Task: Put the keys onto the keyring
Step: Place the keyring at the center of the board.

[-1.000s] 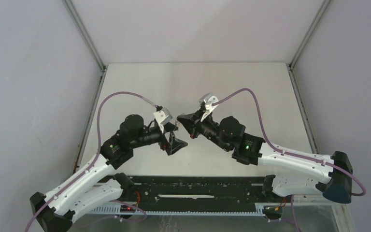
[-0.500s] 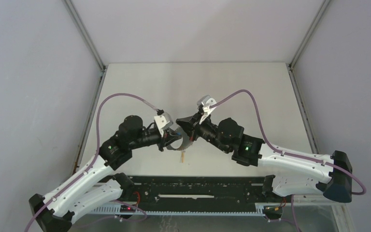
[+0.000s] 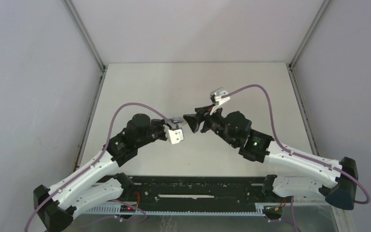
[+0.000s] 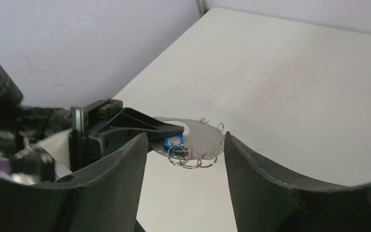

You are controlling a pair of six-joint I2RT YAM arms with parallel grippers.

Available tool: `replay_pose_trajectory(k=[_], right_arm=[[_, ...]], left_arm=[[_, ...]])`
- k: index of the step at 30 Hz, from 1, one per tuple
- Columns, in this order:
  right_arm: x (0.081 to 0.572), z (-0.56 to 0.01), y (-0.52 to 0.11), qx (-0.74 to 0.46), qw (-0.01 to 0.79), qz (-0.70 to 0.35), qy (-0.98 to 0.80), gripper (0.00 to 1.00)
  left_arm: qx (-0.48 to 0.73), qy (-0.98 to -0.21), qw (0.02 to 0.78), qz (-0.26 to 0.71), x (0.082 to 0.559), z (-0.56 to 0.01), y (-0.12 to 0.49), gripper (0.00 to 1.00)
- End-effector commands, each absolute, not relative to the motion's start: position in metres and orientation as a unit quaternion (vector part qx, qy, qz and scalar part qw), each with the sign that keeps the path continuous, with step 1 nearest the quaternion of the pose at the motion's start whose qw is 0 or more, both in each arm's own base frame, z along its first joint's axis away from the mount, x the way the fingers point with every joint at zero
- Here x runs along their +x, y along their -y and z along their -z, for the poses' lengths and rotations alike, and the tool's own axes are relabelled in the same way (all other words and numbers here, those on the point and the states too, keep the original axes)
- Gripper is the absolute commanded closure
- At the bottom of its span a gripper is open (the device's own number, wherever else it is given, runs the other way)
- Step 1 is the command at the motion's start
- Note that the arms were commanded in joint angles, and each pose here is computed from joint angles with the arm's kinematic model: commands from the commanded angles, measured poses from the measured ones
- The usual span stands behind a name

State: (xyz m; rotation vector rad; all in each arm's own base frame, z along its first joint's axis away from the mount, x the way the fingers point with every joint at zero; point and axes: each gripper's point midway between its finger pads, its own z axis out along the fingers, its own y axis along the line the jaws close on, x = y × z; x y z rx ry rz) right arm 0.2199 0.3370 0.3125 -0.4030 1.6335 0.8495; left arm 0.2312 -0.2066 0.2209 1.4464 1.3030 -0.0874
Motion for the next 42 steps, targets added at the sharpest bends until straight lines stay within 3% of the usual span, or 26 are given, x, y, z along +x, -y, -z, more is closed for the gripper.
replay_pose_trajectory(k=[1,2,3,4,6,10,17,21,26,31,34,35,37,42], right_arm=[[0.232,-0.348,-0.29,-0.113,0.622,-0.358,-0.687,0.27],[0.234,-0.347,-0.28,-0.102,0.627,-0.35,-0.689,0.2],[0.236,-0.346,-0.269,-0.09,0.63,-0.344,-0.691,0.04],[0.238,-0.342,-0.26,-0.078,0.63,-0.34,-0.694,0.01],[0.24,-0.33,-0.244,-0.057,0.625,-0.332,-0.704,0.0],[0.237,-0.302,-0.222,-0.032,0.61,-0.316,-0.726,0.0],[0.226,-0.265,-0.197,0.007,0.594,-0.307,-0.743,0.0],[0.223,-0.251,-0.185,0.018,0.593,-0.289,-0.752,0.0],[0.224,-0.245,-0.179,0.023,0.587,-0.278,-0.76,0.0],[0.226,-0.238,-0.178,0.032,0.578,-0.278,-0.767,0.0],[0.228,-0.237,-0.178,0.035,0.576,-0.279,-0.768,0.0],[0.229,-0.236,-0.178,0.034,0.575,-0.279,-0.768,0.0],[0.23,-0.235,-0.179,0.035,0.573,-0.279,-0.77,0.0],[0.239,-0.229,-0.178,0.027,0.568,-0.271,-0.776,0.0]], left_arm=[[0.651,-0.44,0.604,-0.137,0.283,-0.263,0.202,1.0],[0.648,-0.433,0.606,-0.157,0.295,-0.268,0.201,1.0],[0.644,-0.432,0.608,-0.17,0.307,-0.272,0.202,1.0],[0.638,-0.438,0.609,-0.178,0.32,-0.274,0.203,1.0],[0.648,-0.456,0.583,-0.179,0.338,-0.263,0.207,0.98],[0.702,-0.441,0.531,-0.174,0.353,-0.218,0.222,0.86],[0.735,-0.475,0.455,-0.165,0.372,-0.154,0.237,0.89],[0.751,-0.495,0.417,-0.134,0.348,-0.12,0.25,0.86],[0.75,-0.562,0.346,-0.042,0.297,-0.082,0.264,0.67],[0.733,-0.625,0.267,0.022,0.261,-0.061,0.262,0.42],[0.723,-0.644,0.245,0.048,0.248,-0.061,0.261,0.33],[0.721,-0.648,0.24,0.055,0.245,-0.063,0.26,0.28],[0.718,-0.652,0.232,0.069,0.236,-0.07,0.256,0.03],[0.662,-0.702,0.238,0.11,0.234,-0.123,0.246,0.0]])
